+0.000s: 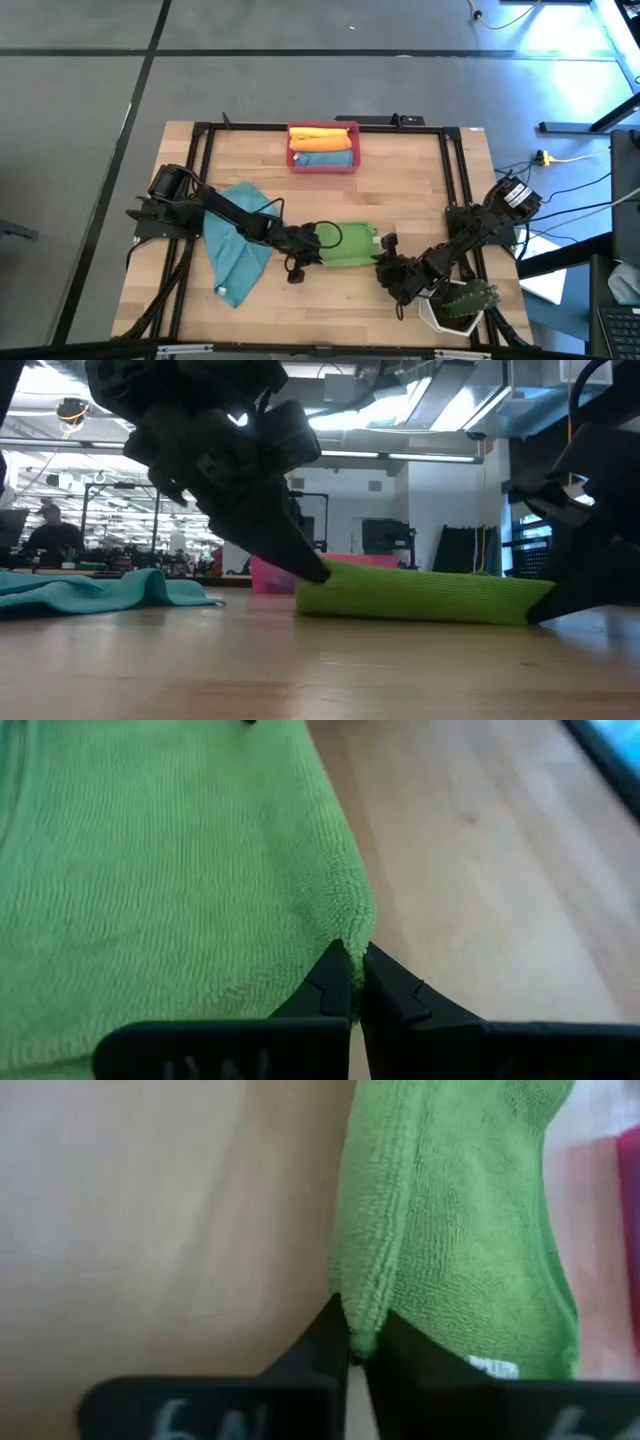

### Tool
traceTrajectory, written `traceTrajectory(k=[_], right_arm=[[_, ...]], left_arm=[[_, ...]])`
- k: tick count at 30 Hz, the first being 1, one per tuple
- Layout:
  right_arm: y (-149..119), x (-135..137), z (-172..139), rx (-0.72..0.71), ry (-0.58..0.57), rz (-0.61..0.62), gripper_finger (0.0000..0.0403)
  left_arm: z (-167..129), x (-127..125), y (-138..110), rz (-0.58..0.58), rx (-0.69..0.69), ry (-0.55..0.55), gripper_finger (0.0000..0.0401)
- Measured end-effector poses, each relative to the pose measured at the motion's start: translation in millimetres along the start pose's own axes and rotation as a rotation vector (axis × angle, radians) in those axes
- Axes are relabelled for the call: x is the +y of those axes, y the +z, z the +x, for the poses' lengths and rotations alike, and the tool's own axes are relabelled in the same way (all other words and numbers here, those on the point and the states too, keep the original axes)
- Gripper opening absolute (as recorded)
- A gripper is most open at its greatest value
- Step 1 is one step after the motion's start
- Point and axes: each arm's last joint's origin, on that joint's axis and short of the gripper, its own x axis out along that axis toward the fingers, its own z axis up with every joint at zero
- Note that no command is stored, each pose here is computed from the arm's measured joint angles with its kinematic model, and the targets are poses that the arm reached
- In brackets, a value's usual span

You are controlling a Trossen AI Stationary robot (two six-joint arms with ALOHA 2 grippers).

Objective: Roll microfiber towels into tight, uniform cylinder then place into a basket
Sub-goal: Roll the green microfiber towel

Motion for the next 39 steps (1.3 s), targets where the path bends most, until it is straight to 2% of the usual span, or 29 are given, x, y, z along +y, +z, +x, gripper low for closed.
traceTrajectory(k=[5,12,20,27,32,39], right_arm=[[2.4,-1.5,-0.7,-0.012,0.008,0.137,0.0014],[14.8,-20.1,-11.3,-0.051,0.116,0.324,0.0006],[29.6,-56.2,-19.6,-0.103,0.33,0.569,0.0006],[9.0,-64.7,1.3,-0.064,0.452,0.763,0.0006],[1.6,-65.8,5.2,-0.161,0.551,0.859,0.0014],[3.2,-67.4,5.2,-0.184,0.565,0.928,0.0006]], left_arm=[[-3.4,-1.4,-2.5,0.003,0.047,0.013,0.0],[-20.5,-3.4,4.3,0.009,0.077,0.032,0.0],[-37.2,-3.6,9.9,-0.005,0.105,0.024,0.0],[-37.6,4.6,10.1,-0.066,0.125,-0.034,0.0],[-40.4,5.0,12.1,-0.127,0.132,-0.093,0.0],[-42.3,4.8,11.8,-0.176,0.148,-0.11,0.0]])
